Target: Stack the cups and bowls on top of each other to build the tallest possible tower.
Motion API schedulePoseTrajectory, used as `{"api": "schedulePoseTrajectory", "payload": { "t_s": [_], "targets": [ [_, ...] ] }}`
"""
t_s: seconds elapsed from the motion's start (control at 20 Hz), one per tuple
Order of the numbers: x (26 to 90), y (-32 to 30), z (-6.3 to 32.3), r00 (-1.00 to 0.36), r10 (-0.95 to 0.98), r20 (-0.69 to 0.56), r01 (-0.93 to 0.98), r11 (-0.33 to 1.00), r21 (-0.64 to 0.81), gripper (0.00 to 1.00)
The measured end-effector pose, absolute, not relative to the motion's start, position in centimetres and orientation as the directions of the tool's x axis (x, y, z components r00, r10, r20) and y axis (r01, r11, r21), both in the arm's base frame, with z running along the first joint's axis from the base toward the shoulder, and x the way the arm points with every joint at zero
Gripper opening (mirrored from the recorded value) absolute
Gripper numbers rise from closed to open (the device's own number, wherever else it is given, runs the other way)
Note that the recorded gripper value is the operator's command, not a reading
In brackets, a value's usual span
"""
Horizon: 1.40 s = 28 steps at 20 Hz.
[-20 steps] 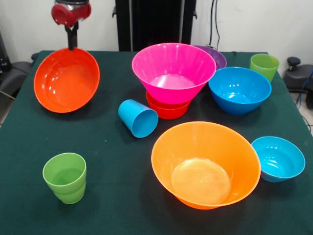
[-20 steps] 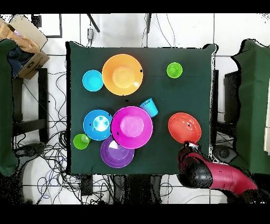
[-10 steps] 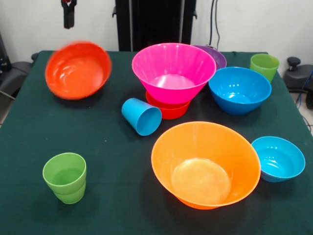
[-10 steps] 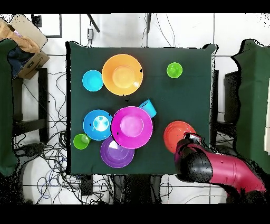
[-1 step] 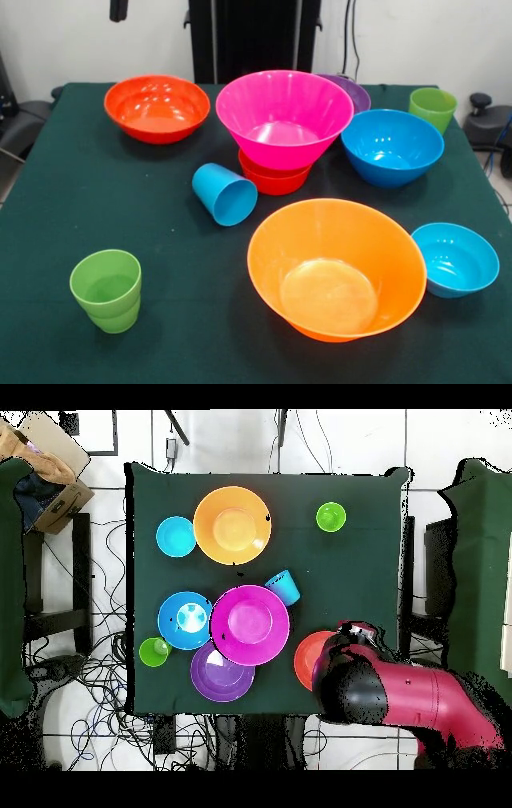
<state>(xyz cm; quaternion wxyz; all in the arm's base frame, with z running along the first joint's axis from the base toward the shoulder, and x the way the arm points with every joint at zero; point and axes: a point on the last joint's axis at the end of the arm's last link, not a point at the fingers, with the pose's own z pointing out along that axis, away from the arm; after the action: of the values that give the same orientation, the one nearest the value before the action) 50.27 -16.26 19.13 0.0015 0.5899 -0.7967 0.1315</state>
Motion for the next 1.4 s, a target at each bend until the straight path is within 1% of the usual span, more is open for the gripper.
{"api": "schedulePoseTrajectory", "payload": {
  "t_s": [0.2, 0.35, 0.6, 0.65, 0.75, 1.0, 1.4],
  "targets": [
    [50.6, -16.2, 19.0, -0.302, -0.941, 0.156, -0.940, 0.267, -0.211, 0.00],
    [50.6, -16.1, 18.0, -0.299, -0.944, 0.142, -0.942, 0.268, -0.203, 0.00],
    [50.1, -15.9, 14.9, -0.303, -0.948, 0.094, -0.943, 0.284, -0.174, 0.00],
    [49.9, -15.9, 14.2, -0.305, -0.949, 0.083, -0.943, 0.288, -0.167, 1.00],
    [49.5, -15.6, 13.0, -0.306, -0.950, 0.066, -0.944, 0.294, -0.149, 1.00],
    [48.9, -15.1, 11.6, -0.306, -0.951, 0.049, -0.947, 0.299, -0.115, 1.00],
    [48.2, -15.7, 11.5, -0.321, -0.946, 0.048, -0.943, 0.314, -0.107, 1.00]
  ]
}}
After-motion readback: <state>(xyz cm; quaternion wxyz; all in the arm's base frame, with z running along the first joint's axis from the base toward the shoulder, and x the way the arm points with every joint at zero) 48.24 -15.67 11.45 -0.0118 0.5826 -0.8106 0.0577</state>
